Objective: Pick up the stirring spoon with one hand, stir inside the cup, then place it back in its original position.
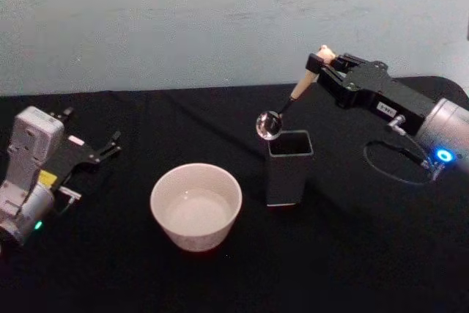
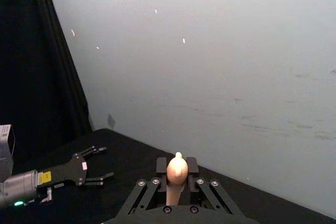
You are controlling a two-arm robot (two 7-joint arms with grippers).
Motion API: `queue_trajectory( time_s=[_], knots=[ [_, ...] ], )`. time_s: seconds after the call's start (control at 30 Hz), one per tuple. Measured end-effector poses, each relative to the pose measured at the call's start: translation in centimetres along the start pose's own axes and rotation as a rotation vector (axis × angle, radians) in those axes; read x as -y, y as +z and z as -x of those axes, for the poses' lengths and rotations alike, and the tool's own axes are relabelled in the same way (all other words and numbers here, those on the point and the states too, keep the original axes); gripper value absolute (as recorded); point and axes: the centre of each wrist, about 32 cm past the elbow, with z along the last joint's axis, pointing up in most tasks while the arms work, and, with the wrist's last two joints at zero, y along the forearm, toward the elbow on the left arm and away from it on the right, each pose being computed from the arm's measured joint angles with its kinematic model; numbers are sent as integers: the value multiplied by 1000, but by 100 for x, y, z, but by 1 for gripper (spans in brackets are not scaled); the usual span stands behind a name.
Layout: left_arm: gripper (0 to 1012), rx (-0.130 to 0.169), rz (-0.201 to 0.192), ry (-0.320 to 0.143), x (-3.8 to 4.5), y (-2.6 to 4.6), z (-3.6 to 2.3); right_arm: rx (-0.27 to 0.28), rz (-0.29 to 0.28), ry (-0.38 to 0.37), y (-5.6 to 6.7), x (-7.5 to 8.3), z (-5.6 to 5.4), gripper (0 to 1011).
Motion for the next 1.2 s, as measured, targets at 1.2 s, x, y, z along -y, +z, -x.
queue_trajectory(
  time_s=[1.2],
  knots=[
    [1001, 0, 0, 0, 0, 0, 0, 51, 60, -42, -128, 208, -136, 214]
  ],
)
